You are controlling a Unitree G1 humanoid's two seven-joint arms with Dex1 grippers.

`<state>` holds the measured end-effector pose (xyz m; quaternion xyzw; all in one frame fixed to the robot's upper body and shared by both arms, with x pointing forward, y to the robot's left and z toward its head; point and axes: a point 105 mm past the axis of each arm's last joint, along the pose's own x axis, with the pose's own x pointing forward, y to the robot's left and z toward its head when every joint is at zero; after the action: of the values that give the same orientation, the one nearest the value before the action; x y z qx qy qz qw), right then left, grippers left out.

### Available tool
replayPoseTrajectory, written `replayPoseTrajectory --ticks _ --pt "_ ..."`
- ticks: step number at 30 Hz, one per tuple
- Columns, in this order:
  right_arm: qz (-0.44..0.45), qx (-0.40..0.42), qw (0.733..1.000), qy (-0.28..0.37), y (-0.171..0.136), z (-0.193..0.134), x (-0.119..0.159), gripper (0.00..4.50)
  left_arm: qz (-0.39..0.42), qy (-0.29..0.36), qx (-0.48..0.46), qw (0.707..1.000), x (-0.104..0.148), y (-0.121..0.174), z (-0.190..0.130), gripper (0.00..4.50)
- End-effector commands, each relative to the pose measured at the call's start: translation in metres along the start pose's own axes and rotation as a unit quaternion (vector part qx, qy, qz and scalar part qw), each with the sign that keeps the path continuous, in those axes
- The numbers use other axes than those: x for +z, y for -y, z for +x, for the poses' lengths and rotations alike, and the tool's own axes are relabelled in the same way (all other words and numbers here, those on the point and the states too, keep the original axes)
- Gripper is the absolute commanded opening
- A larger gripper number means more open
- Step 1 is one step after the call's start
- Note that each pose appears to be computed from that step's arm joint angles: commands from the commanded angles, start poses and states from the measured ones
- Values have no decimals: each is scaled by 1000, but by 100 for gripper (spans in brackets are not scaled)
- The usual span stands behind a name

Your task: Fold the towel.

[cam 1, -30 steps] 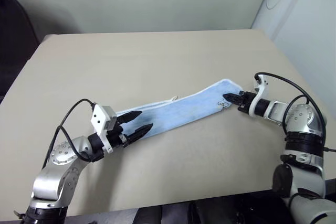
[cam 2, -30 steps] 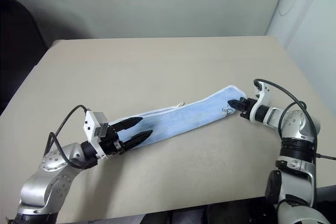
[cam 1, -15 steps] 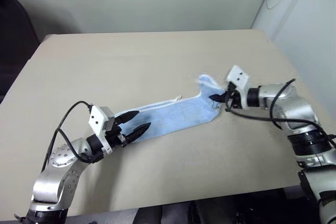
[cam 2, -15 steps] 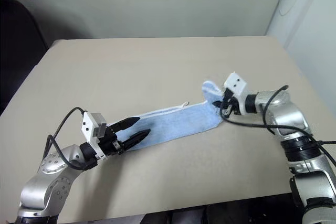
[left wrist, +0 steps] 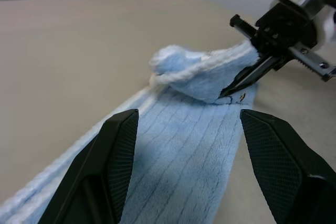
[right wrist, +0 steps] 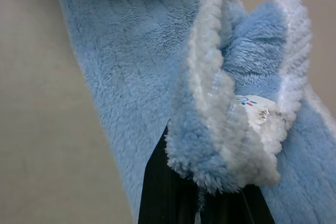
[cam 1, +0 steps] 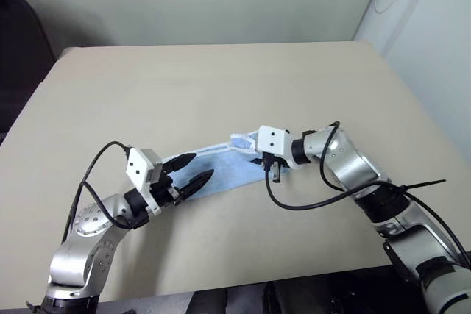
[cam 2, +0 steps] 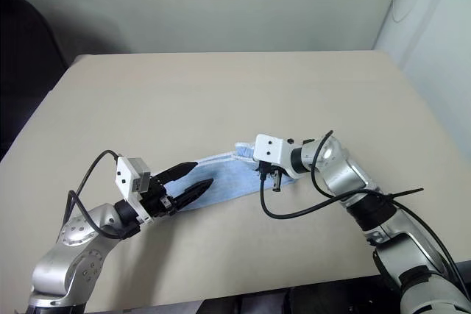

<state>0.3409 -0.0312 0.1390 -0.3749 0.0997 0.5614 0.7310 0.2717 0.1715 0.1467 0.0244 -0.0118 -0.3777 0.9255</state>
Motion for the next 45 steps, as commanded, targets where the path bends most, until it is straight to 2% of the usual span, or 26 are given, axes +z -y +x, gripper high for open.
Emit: replayPoseTrajectory --ticks 1,3,6,11,14,20,23,28,32,34,37,38,41,43,45 --pt "-15 -4 1000 4 2 0 8 2 18 14 -2 1000 11 3 -1 338" --pt "-8 -2 1000 5 2 0 8 2 17 14 -1 1000 11 3 -1 338" --pt "9 11 1000 13 -1 -3 9 68 16 14 0 1000 10 3 -1 338" --pt "53 37 995 75 -3 -20 25 232 13 14 -2 1000 9 3 1 338" --pt "78 47 990 110 -1 -33 32 232 13 15 -3 1000 9 3 1 338" --pt "134 54 976 164 9 -68 30 232 14 14 22 1000 10 -9 -9 338" --pt "160 39 971 176 17 -69 30 172 11 14 39 999 10 -17 -17 338" --pt "178 7 969 169 26 -41 27 1 -66 52 95 992 18 -34 -38 338" --pt "171 2 970 171 23 -17 25 1 -142 62 131 979 16 -36 -61 338" --pt "171 -3 971 169 23 -6 22 1 -209 69 150 964 12 -30 -74 338" --pt "170 -6 971 170 25 1 21 0 -271 74 173 944 9 -24 -85 430" --pt "169 -6 971 171 25 2 21 0 -284 75 177 939 9 -24 -87 448" --pt "168 -8 970 174 27 5 21 0 -323 89 175 926 12 -16 -91 448" --pt "167 -11 969 179 29 9 22 0 -395 92 179 896 4 0 -94 448" --pt "164 -11 969 184 29 11 23 0 -439 64 204 872 -11 7 -95 448"
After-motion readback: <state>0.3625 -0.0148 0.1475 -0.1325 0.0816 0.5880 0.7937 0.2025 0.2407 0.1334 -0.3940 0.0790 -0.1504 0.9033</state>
